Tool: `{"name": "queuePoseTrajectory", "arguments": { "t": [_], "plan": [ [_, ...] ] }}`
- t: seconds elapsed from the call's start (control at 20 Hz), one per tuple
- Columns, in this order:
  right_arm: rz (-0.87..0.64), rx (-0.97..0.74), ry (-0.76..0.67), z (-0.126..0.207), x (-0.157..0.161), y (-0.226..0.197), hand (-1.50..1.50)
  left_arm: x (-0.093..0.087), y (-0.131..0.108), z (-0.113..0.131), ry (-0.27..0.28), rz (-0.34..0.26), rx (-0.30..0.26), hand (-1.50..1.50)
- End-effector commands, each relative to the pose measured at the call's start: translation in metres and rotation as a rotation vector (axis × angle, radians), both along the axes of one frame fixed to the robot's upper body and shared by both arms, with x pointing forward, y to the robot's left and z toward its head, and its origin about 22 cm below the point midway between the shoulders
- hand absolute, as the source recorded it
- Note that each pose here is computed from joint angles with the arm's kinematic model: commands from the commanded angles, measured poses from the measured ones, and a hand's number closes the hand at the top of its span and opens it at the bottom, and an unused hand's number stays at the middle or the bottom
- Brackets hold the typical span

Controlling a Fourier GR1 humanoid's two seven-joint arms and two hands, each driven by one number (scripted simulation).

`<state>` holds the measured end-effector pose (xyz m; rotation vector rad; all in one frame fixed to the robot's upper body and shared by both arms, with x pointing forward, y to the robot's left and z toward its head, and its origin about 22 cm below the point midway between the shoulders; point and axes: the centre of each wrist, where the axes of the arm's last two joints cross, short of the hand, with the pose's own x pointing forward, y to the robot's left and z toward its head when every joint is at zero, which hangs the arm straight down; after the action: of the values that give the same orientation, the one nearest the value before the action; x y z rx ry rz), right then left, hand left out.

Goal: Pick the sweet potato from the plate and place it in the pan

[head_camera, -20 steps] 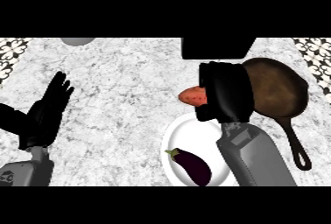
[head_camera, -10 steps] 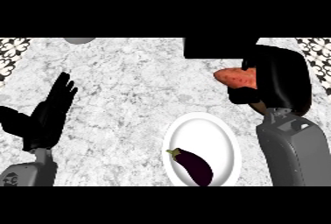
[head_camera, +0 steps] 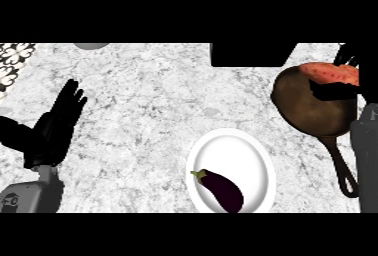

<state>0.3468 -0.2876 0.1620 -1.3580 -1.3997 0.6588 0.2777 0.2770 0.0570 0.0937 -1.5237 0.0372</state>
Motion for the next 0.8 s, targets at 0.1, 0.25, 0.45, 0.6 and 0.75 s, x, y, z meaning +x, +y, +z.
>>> {"name": "queuePoseTrajectory", "arguments": {
  "t": [0.1,0.25,0.45,0.6,0.75],
  "plan": [
    [0.020,0.029,0.010,-0.044,0.014,-0.067,1.50,-0.005,-0.022,0.000,0.014,0.000,-0.019,0.00],
    [0.076,0.057,0.034,-0.058,0.034,-0.072,1.50,0.009,-0.008,-0.003,0.012,-0.001,-0.008,0.00],
    [0.113,0.050,0.061,-0.091,0.043,-0.080,1.50,0.009,-0.015,-0.008,0.016,-0.016,-0.009,0.00],
    [0.083,0.026,0.074,-0.116,0.048,-0.070,1.50,0.009,-0.012,0.017,-0.011,-0.023,0.016,0.00],
    [0.000,0.117,0.170,-0.122,0.048,-0.082,1.50,0.007,-0.021,0.001,-0.025,-0.033,0.018,0.00]
  ]
}}
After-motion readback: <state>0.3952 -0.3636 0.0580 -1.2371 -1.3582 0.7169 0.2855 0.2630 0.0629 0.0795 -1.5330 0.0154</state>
